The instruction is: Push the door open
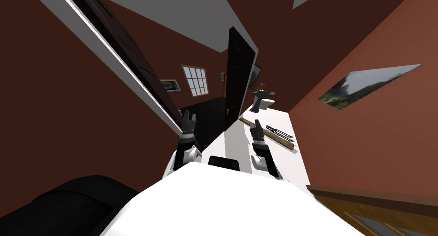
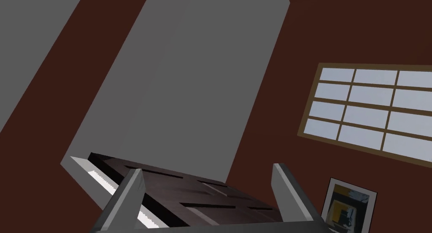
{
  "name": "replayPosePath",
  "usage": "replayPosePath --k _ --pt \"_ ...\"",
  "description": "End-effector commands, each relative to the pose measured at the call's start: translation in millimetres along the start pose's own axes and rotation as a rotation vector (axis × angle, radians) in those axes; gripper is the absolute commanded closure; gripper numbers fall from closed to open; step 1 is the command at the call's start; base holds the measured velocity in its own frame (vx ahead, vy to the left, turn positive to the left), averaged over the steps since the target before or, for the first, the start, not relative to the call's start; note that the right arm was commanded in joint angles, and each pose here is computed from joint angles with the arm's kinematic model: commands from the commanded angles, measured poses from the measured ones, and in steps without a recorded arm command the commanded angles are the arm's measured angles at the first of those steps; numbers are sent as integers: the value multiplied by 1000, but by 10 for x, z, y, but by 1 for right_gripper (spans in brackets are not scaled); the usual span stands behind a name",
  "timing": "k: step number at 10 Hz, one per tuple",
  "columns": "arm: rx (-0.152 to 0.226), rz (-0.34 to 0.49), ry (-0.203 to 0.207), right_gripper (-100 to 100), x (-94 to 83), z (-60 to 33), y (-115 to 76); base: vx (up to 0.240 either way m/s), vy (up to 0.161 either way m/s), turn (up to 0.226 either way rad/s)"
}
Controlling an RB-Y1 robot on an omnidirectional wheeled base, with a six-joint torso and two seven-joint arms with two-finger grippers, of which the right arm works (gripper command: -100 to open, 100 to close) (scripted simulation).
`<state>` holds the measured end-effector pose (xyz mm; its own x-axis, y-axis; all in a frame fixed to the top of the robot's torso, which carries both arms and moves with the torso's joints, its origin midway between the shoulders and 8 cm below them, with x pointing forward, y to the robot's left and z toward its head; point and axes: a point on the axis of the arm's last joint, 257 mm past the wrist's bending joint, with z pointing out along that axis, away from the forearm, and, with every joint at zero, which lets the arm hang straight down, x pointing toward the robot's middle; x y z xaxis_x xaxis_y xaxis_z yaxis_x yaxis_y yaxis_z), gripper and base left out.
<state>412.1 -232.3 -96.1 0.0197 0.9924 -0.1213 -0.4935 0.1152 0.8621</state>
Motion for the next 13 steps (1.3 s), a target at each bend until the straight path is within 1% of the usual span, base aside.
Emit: replayPosePath --k 1,3,6,9,10,13 --pt "21 7 18 -100 80 -33 -131 107 -70 96" --pt "37 12 31 -100 141 -58 -230 109 -72 86" --pt "80 26 65 -100 307 -132 -485 126 -73 114" --pt "105 34 85 -100 409 -185 -633 116 -83 80" --pt "122 40 99 -100 480 -223 -732 100 -88 108" --pt "148 49 119 -100 587 -285 -876 100 -78 83"
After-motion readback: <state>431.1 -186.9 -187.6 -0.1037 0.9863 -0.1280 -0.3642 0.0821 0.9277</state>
